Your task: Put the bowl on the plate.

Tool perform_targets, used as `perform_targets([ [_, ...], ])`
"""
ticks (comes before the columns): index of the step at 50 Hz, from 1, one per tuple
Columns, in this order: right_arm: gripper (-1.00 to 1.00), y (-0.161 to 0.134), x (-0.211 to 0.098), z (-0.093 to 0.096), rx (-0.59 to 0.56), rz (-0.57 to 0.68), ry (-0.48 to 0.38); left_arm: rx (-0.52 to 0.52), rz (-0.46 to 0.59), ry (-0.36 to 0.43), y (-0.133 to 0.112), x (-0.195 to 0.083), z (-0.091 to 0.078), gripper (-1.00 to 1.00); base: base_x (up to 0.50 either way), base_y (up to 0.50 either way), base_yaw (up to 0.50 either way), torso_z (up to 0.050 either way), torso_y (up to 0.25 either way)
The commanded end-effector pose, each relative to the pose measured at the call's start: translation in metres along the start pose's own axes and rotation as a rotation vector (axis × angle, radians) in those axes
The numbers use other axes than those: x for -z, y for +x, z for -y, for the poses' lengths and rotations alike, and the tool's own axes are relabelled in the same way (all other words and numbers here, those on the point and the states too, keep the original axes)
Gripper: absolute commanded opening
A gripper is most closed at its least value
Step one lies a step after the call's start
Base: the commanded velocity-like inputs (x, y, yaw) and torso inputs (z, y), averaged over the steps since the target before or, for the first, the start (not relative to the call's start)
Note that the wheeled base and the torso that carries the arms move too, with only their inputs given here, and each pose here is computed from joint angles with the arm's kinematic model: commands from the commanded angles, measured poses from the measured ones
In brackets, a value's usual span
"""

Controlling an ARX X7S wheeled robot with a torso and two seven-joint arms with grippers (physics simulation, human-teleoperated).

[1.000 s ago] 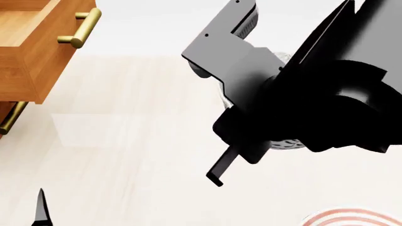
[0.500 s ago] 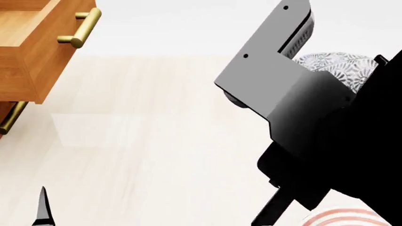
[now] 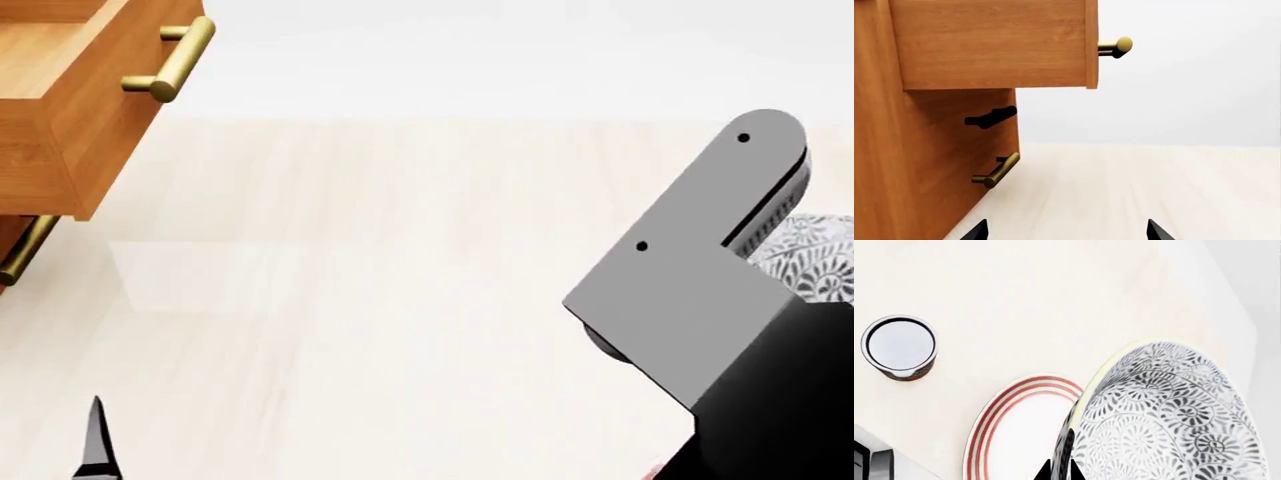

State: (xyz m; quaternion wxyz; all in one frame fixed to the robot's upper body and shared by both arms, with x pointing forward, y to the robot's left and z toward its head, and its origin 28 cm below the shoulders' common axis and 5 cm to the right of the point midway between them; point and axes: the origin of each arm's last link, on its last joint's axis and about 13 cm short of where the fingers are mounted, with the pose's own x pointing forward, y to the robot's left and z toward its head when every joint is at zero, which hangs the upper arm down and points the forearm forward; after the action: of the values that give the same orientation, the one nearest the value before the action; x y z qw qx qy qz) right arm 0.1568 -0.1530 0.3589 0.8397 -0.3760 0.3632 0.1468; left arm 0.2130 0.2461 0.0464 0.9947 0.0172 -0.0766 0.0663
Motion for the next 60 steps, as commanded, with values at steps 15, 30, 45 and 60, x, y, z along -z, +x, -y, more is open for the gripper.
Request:
perform_targets([
  [15,-1.00,-0.007,0.020,0.009,0.097,-0.027,0.101,0.002,-0.007,-0.002,0.002,0.003,0.001,1.00,0.00,0.00,0.00,0.000,0.000],
  [30,-1.00,-0.001,0.023,0.005,0.071,-0.051,0.092,0.002,-0.003,-0.001,0.000,0.000,0.001,1.00,0.00,0.00,0.00,0.000,0.001],
  [45,-1.00,0.006,0.017,0.014,0.085,-0.024,0.098,0.003,-0.003,0.001,0.000,0.001,0.001,1.00,0.00,0.00,0.00,0.000,0.000],
  [60,-1.00,0.013,0.008,0.028,0.108,-0.018,0.114,0.004,-0.006,0.001,0.000,0.001,0.002,1.00,0.00,0.00,0.00,0.000,0.001],
])
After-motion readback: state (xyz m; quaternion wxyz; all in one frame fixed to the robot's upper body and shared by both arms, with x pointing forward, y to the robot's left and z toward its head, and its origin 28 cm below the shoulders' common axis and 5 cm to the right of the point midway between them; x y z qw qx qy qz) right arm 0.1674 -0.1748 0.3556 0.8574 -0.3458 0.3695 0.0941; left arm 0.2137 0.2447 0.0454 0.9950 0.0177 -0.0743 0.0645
